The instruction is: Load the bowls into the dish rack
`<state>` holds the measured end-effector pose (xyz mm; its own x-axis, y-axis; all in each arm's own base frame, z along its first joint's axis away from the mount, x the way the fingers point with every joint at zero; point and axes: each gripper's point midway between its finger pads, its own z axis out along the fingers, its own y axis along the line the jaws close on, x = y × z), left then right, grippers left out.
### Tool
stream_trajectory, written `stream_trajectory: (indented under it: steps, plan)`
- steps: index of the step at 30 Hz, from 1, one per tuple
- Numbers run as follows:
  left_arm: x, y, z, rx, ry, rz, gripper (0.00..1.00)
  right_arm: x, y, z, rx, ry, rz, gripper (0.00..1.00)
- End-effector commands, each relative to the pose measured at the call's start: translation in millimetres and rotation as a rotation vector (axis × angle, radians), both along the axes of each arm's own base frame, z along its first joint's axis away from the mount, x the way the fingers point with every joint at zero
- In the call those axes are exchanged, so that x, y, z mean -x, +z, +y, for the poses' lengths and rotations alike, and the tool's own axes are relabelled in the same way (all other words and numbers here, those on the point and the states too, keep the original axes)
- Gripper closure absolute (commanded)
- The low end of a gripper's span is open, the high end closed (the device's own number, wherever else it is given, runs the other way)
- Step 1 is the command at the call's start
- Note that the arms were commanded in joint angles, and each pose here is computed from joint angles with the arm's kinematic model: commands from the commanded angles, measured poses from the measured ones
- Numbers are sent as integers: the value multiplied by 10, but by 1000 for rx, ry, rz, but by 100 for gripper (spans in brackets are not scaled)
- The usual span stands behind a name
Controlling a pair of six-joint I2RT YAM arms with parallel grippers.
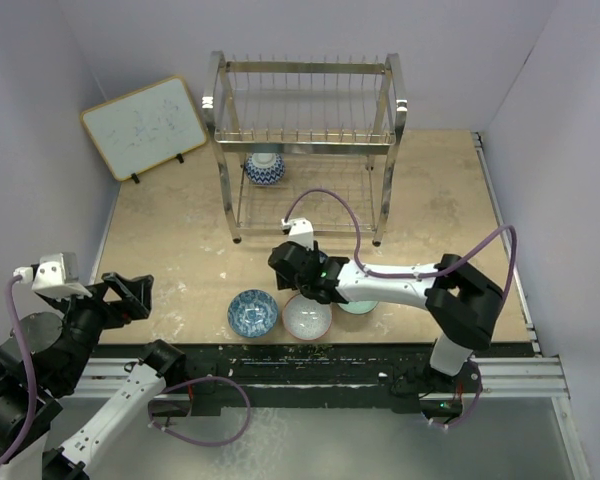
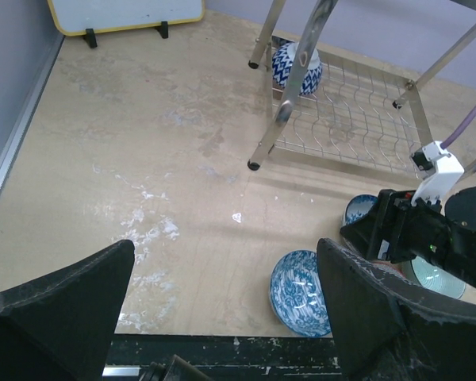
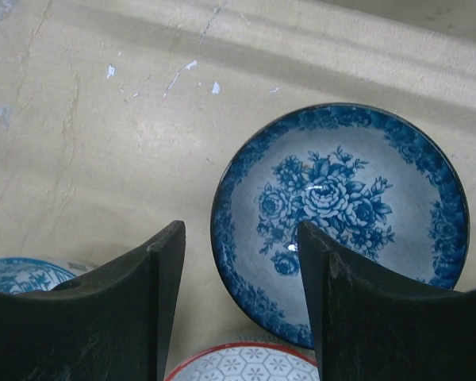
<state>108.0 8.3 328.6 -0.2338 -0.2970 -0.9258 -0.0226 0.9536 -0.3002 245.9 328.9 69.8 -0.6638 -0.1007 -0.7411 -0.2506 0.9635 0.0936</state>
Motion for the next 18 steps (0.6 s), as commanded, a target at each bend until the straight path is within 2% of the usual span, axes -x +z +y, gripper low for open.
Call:
stream_trajectory:
  steps: [1,10,14,18]
  plan:
    - [74,49,38,34,8,-23,1,-138,157,36,59,-9,-56,40]
    - [131,18,79,41,18,-21,1,-141,-31,99,133,14,-30,50]
    - [131,14,82,40,20,-19,1,-139,-48,24,175,-5,-35,70]
    - [138,13,93,42,24,-21,1,-139,-50,7,187,-8,-37,75]
